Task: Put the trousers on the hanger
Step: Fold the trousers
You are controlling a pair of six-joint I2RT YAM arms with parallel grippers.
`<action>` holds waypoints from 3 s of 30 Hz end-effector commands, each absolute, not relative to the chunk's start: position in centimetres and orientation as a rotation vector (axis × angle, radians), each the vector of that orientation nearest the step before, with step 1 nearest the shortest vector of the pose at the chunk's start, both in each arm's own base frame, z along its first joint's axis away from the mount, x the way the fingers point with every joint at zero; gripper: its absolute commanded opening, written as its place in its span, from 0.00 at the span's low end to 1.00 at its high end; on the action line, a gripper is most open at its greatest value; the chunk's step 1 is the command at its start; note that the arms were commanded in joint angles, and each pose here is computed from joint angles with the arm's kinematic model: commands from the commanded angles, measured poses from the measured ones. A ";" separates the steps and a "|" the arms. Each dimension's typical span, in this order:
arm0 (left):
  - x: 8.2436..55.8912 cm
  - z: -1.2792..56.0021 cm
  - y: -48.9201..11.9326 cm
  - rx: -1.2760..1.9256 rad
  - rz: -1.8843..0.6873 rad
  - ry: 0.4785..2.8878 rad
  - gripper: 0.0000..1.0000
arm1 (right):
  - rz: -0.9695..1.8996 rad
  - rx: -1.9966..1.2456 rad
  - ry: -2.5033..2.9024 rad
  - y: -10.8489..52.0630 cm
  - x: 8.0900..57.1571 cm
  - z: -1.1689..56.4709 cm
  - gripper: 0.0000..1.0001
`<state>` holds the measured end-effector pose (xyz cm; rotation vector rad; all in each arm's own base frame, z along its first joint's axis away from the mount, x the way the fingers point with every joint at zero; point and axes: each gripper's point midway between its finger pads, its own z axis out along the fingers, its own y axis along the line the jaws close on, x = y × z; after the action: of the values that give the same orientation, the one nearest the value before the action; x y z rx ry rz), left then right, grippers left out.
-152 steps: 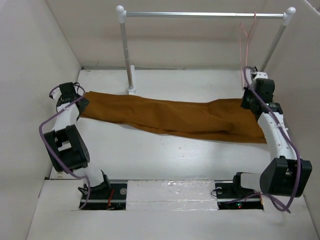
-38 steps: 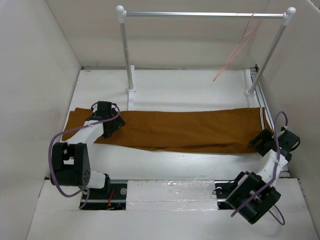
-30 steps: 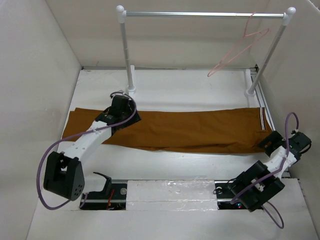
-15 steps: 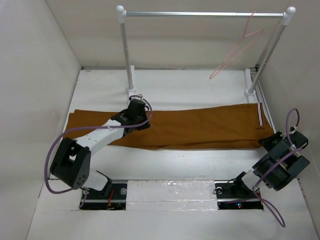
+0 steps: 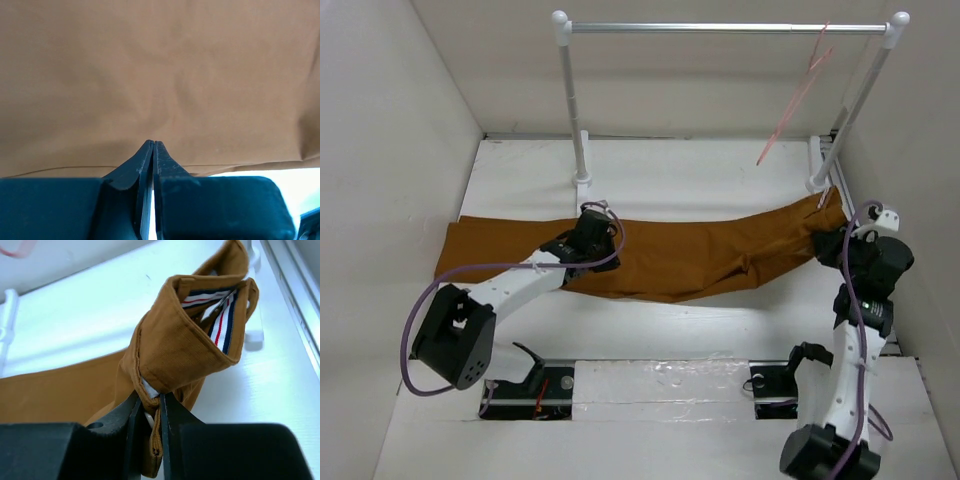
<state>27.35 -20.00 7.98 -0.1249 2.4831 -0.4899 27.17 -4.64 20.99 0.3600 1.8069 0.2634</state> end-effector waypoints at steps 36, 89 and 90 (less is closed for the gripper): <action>35.7 32.3 -11.3 -0.310 -0.447 1.948 0.00 | 0.777 -0.433 1.516 17.9 25.7 46.6 0.00; 29.5 7.3 8.2 -1.288 -0.166 2.128 0.86 | 0.843 -1.021 2.046 31.1 25.8 15.5 0.70; 29.8 6.8 8.3 -1.286 -0.168 2.144 0.86 | 0.844 -1.019 2.053 30.8 26.0 15.3 0.71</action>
<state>28.88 8.72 8.07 -1.2779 2.1210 -0.0753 25.55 31.31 14.60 -1.0109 2.0960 0.8148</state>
